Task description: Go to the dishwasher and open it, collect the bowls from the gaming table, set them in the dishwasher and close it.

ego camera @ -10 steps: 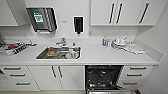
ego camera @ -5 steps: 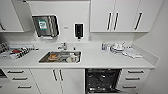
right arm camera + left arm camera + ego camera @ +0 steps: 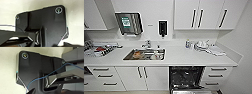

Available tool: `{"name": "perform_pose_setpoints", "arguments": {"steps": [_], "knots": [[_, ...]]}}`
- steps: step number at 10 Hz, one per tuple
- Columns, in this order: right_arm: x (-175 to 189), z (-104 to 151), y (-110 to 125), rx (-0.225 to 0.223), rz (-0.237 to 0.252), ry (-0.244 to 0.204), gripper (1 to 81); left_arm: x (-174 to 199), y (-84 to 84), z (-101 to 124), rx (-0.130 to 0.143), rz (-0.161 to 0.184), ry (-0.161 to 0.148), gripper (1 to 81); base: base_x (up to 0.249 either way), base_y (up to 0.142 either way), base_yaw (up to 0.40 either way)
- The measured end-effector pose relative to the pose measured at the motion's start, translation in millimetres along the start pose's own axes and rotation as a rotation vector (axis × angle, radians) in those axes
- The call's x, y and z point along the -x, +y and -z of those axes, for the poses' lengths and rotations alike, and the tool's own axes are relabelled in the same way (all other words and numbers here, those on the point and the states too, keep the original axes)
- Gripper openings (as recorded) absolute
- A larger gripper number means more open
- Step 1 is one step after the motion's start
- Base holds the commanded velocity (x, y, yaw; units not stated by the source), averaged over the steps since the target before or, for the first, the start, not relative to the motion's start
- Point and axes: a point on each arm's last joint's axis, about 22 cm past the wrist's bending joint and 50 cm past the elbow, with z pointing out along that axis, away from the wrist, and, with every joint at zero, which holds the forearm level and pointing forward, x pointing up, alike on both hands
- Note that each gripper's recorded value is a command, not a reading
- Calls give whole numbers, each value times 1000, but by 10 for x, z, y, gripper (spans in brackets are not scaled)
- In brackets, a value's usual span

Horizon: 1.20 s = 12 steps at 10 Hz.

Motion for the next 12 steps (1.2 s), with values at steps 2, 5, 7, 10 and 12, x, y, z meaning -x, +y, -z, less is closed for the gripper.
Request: {"name": "perform_pose_setpoints", "arguments": {"steps": [2,5,7,10,12], "knots": [[-57,26,-13,13,13,34,811,-11,53,-5,-4,-16,27,811,0,0,0],[-59,31,-117,24,33,85,811,3,92,93,-7,-45,72,811,0,0,0],[124,70,-66,32,27,73,811,145,174,31,-5,-50,65,811,0,0,0],[455,87,34,53,9,41,811,423,-2,-3,-59,-34,39,811,0,0,0],[645,64,118,79,0,24,811,554,22,-55,-68,-29,30,811,0,0,0]]}}
